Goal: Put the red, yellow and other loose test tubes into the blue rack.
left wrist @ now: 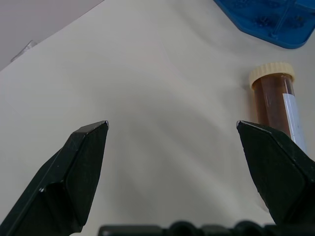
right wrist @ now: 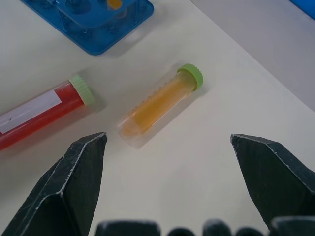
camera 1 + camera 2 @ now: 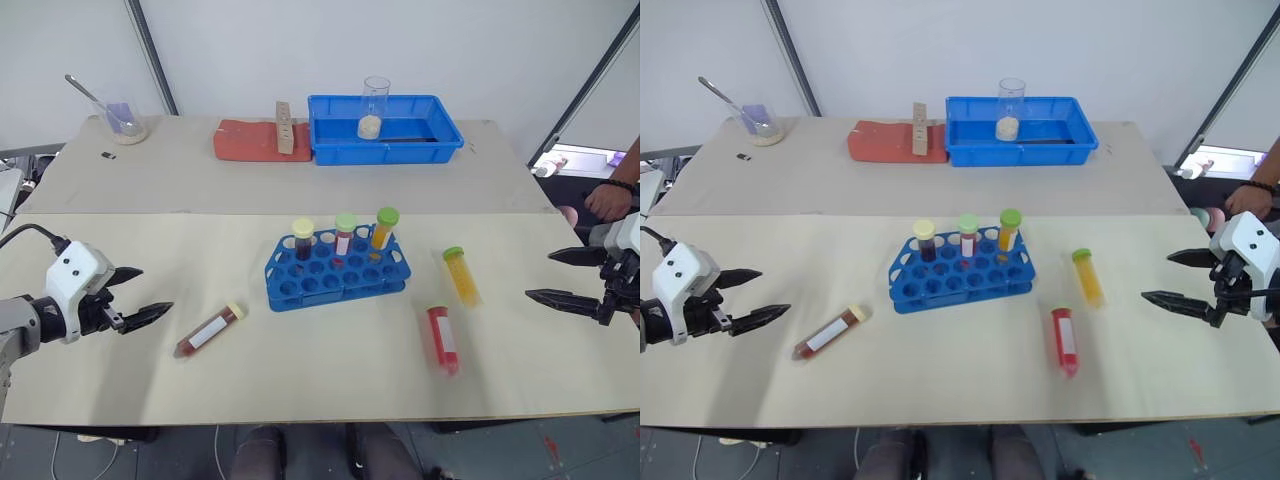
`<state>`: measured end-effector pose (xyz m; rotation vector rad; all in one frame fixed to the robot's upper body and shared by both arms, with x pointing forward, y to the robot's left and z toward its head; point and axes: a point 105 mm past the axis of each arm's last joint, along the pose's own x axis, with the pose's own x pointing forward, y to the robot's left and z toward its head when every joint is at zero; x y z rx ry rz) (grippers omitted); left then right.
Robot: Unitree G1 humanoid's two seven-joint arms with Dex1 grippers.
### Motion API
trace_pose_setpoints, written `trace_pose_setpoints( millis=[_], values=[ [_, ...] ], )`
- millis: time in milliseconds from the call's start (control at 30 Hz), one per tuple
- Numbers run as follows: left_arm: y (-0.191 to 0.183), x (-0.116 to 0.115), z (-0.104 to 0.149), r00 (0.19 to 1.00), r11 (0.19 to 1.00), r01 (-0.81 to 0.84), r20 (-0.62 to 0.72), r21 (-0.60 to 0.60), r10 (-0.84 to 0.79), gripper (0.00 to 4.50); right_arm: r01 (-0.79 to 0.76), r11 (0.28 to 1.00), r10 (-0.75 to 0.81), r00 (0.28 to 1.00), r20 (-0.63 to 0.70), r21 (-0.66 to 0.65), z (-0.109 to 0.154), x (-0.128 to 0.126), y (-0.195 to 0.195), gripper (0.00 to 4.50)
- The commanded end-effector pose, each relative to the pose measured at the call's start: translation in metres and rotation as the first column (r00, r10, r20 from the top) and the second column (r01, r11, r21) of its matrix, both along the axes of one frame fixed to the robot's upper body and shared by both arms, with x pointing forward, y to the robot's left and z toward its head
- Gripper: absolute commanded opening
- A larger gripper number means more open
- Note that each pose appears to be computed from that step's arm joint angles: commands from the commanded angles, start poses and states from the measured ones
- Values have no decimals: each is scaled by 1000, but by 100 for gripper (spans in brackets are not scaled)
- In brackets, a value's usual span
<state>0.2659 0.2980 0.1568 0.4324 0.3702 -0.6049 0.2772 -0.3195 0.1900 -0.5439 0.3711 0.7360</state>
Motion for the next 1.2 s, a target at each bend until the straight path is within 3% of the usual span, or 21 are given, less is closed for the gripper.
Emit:
trace_pose_setpoints(
  millis=[33,400,567,733,900,1000,1200],
  values=[
    [-4,-1,8,999,999,43,30,31,-44,449,-10,999,11,1000,28,-37,9,-2,-3,445],
    [-15,3,10,994,996,79,68,42,-82,449,5,1000,-5,1000,6,-23,12,-4,3,445],
    [-74,-8,21,948,950,313,60,18,-314,449,10,1000,-11,1000,21,9,26,4,17,445],
    [-139,-27,34,822,820,570,56,-54,-567,449,28,1000,-28,1000,-7,13,31,21,44,445],
    [-168,-33,41,724,721,690,64,-65,-687,449,137,990,-132,980,-151,24,17,43,62,445],
    [-182,-35,45,668,666,744,81,-61,-739,449,296,955,-291,926,-241,-13,-4,69,61,445],
    [-195,-36,45,630,627,776,99,-61,-770,449,380,923,-376,862,-340,-57,-27,95,64,445]
  ],
)
